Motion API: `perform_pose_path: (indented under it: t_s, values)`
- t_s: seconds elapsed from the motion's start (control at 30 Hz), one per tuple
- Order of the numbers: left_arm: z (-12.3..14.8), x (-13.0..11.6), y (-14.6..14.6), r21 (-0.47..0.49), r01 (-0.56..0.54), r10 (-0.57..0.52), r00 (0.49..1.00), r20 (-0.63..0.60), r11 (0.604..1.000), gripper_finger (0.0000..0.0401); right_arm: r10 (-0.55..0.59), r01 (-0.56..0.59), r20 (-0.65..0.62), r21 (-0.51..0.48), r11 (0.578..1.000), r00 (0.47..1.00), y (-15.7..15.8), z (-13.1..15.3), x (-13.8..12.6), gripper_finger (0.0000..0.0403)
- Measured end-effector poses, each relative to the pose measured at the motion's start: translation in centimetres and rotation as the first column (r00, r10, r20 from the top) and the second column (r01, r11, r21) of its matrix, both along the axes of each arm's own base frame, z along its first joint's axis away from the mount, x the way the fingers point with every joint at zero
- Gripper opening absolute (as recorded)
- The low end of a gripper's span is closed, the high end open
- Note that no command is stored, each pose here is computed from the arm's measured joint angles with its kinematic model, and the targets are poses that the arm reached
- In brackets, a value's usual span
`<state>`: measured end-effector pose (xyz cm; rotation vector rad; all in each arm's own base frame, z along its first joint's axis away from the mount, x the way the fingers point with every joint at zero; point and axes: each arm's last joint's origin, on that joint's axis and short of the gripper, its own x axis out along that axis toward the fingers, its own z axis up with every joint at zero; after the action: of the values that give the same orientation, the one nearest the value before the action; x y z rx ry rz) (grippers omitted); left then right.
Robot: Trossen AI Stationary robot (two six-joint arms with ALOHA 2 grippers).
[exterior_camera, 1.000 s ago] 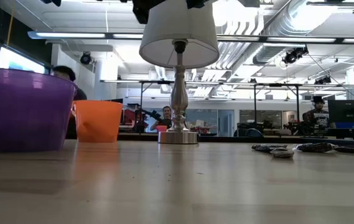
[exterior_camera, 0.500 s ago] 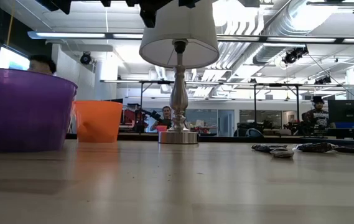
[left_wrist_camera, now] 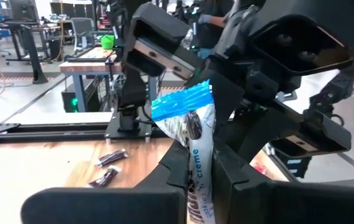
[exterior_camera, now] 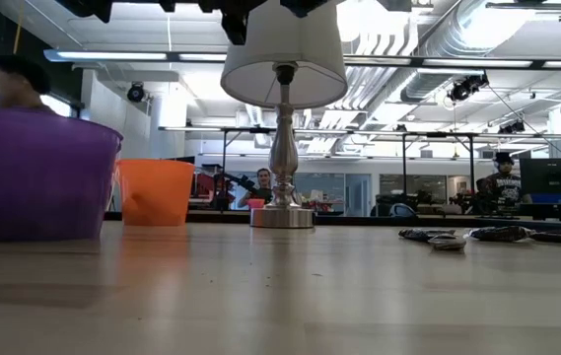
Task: Sort candy
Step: Put the white chocolate into the orange bucket
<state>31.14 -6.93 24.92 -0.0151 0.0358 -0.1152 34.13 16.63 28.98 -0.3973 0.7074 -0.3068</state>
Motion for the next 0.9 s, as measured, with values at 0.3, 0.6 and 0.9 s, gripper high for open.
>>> perform_pose_path:
  t_s: [0.3,0.6,0.9]
  values:
    - [0.4,-0.8,0.7,0.057,-0.103,0.106,0.993,-0.057,0.993,0.0008,-0.093,0.095,-0.103,0.008,0.995,0.99,-0.8,-0.9,-1.2,0.0097]
    - [3.1,-9.4,4.1,0.313,-0.517,0.599,0.742,-0.3,0.797,0.0006,-0.3,0.355,-0.274,0.178,0.918,0.914,-1.7,-1.2,-4.2,0.0124]
    - [5.2,-18.5,9.1,0.263,-0.796,0.827,0.457,-0.328,0.545,0.0019,-0.339,0.423,-0.343,0.207,0.882,0.876,-1.9,-1.4,-4.8,0.0124]
